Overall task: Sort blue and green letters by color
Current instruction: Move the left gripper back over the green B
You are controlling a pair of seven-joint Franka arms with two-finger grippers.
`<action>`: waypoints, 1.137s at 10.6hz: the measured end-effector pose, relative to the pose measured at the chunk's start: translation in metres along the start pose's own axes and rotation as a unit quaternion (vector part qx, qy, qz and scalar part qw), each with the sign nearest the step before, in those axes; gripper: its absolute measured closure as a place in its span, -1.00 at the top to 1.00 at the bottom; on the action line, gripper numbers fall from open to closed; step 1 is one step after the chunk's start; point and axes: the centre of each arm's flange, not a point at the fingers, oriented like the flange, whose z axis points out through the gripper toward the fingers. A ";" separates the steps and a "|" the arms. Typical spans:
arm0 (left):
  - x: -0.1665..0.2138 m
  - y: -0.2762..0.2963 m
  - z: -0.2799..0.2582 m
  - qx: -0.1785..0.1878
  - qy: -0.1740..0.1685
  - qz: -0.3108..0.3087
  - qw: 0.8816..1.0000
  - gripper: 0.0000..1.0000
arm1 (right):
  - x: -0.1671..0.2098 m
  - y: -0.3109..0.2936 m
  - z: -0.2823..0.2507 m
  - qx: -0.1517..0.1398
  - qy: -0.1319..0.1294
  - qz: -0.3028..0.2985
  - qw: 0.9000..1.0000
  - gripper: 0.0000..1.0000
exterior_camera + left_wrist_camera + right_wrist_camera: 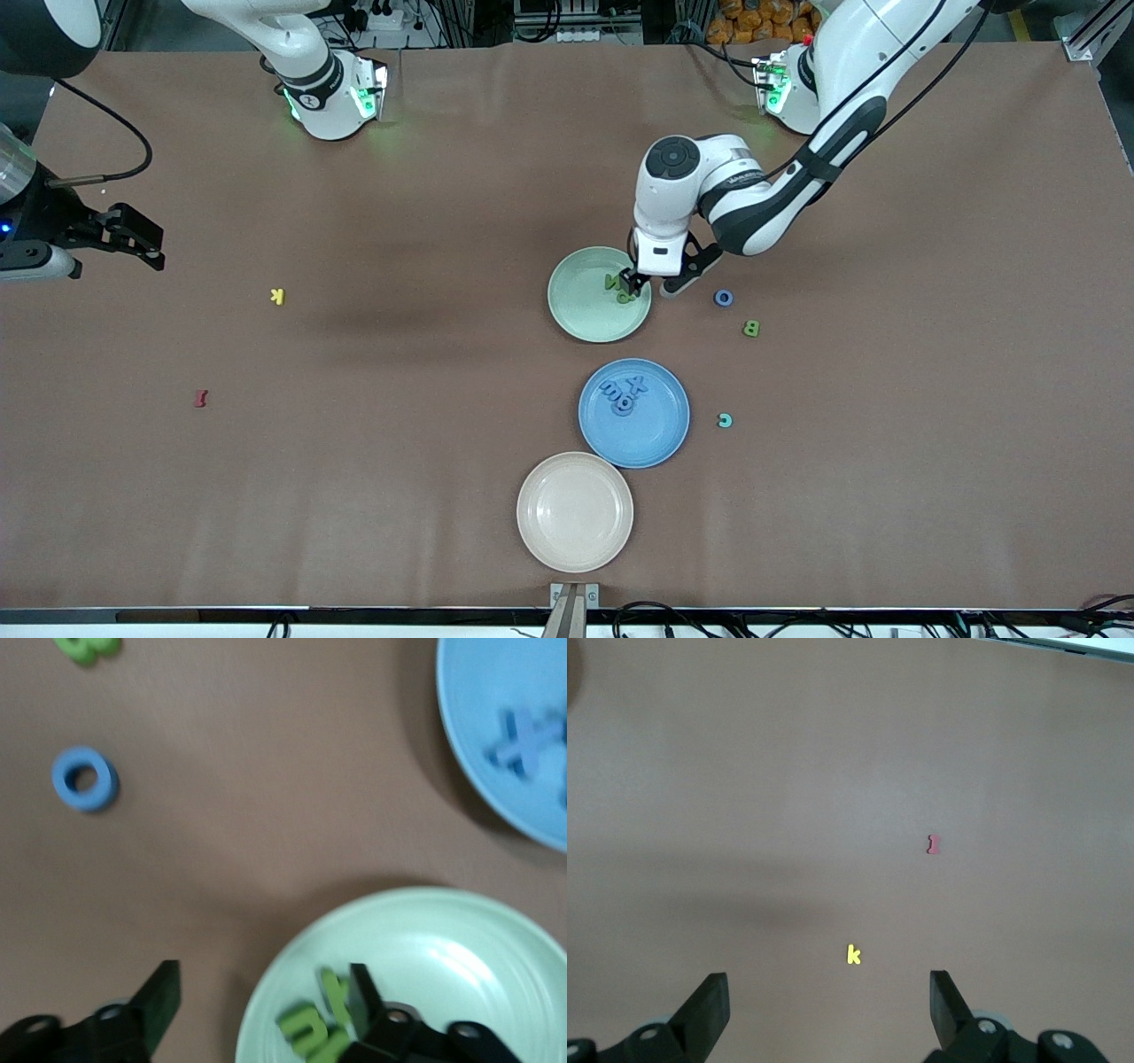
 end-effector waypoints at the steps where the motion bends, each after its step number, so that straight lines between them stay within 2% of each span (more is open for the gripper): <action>1: 0.021 -0.003 0.000 0.002 0.003 0.001 1.000 0.91 | 0.000 0.000 -0.001 0.000 0.001 0.000 1.000 1.00; 2: 0.045 -0.009 0.001 0.004 0.006 0.005 1.000 1.00 | 0.001 -0.001 -0.001 0.000 0.003 -0.001 1.000 1.00; 7: 0.160 -0.063 0.017 0.030 0.003 0.038 0.999 1.00 | 0.002 -0.006 0.000 0.000 0.001 -0.005 1.000 1.00; 9: 0.174 -0.073 0.019 0.034 0.000 0.081 0.996 1.00 | 0.002 -0.006 0.001 0.000 0.000 -0.005 1.000 1.00; 12: 0.175 -0.078 0.025 0.036 -0.009 0.175 0.984 1.00 | 0.002 -0.006 0.003 0.000 -0.002 -0.005 1.000 1.00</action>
